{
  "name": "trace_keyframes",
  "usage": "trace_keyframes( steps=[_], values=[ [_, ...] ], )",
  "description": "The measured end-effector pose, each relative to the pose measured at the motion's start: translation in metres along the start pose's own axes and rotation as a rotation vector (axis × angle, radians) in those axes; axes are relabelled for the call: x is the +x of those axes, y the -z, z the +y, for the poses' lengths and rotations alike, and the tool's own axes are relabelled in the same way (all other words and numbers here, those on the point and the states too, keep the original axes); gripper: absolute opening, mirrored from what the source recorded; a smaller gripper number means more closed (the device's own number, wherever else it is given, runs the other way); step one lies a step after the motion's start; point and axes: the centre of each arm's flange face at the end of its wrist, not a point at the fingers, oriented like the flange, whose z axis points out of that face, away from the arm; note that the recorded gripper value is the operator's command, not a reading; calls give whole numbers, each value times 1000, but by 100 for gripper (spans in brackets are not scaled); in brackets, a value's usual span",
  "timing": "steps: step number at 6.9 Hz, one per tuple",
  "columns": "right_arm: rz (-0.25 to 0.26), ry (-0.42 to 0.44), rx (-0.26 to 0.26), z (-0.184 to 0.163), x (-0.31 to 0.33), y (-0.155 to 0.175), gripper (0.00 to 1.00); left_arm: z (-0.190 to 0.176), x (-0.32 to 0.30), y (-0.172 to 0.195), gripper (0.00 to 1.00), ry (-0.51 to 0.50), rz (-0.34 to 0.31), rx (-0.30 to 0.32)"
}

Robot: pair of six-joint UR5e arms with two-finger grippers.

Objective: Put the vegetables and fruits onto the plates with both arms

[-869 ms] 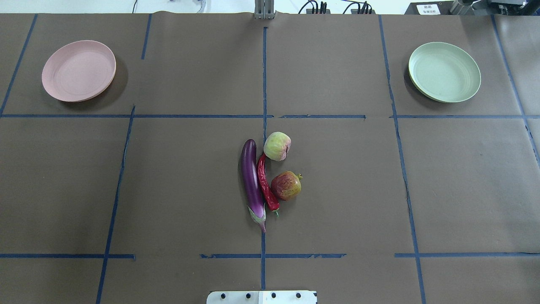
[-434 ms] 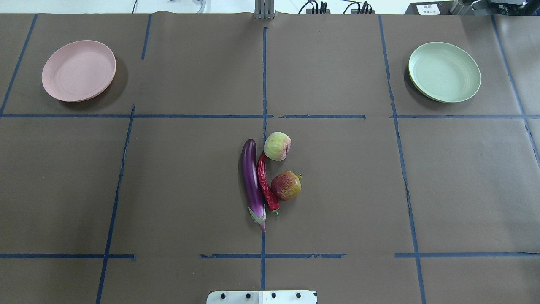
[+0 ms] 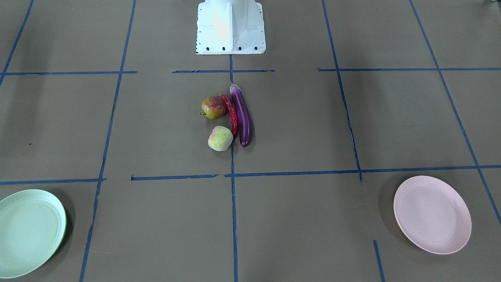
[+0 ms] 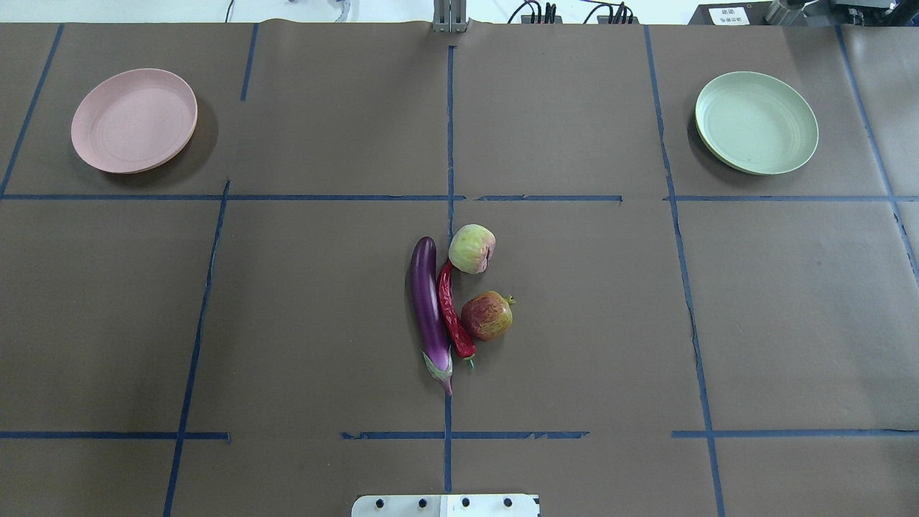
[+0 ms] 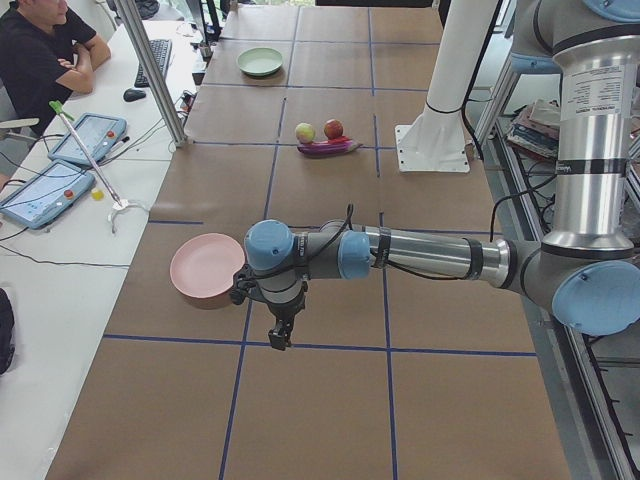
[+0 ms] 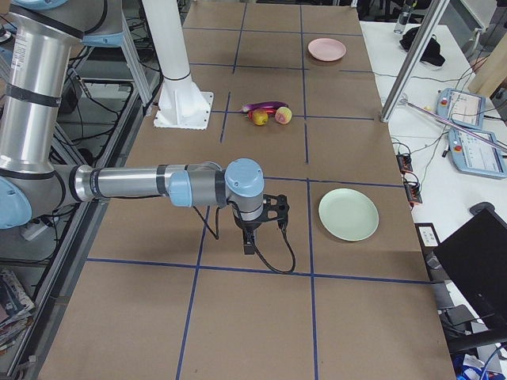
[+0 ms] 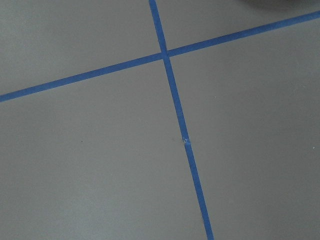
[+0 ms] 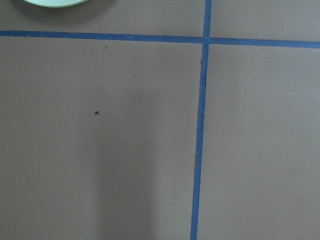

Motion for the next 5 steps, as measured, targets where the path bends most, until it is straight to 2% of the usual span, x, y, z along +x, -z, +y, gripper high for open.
trace_keyframes(
  steps=[3,4,5],
  values=[
    [20,39,-7,-5,-12,-7,100,1,0,0,100,2,1,0],
    [4,31,-11,-8,-21,-10,100,2,0,0,100,2,1,0],
    [-34,-5,-12,-9,-28,-11,100,2,0,0,100,2,2,0]
  ],
)
